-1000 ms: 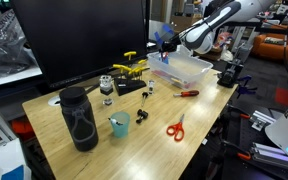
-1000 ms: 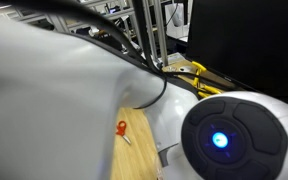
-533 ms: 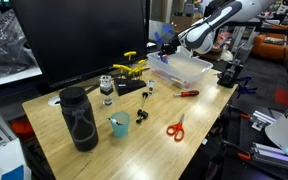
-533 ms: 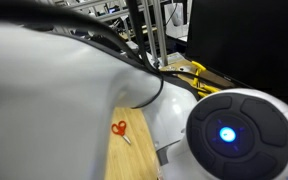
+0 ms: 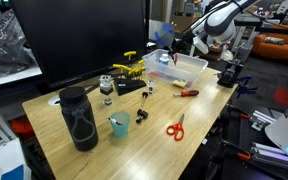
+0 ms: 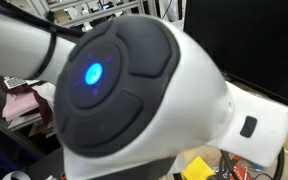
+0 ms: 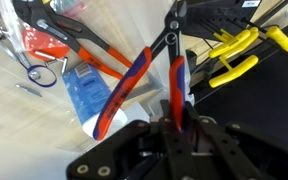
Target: Remove the red object from the storage box and put it on the table
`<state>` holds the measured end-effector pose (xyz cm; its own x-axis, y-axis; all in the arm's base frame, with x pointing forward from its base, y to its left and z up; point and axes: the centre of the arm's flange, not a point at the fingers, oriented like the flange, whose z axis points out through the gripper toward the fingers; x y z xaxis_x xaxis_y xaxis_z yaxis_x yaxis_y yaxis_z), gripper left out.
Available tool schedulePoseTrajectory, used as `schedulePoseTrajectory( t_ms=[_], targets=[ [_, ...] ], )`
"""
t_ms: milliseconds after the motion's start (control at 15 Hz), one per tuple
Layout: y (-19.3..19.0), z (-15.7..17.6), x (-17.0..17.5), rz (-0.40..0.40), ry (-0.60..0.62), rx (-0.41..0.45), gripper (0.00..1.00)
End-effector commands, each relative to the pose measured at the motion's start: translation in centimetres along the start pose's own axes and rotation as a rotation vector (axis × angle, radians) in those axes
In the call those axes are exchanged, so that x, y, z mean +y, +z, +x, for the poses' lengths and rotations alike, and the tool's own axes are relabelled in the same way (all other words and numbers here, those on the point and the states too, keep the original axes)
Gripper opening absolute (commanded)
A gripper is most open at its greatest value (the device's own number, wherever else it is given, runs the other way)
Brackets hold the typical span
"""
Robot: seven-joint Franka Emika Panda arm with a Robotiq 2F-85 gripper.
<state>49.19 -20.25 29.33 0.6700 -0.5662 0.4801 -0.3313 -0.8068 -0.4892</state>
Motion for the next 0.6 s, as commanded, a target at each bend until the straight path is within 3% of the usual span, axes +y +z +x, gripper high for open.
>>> schedulePoseTrajectory(
  t_ms=[0,533],
  targets=[
    [-4.6,-0.8,-1.1,-0.023,0.037,-0.025,0.04],
    [-6.9,-1.0,-2.5,-0.026,0.042,-0.066,0.04]
  ],
)
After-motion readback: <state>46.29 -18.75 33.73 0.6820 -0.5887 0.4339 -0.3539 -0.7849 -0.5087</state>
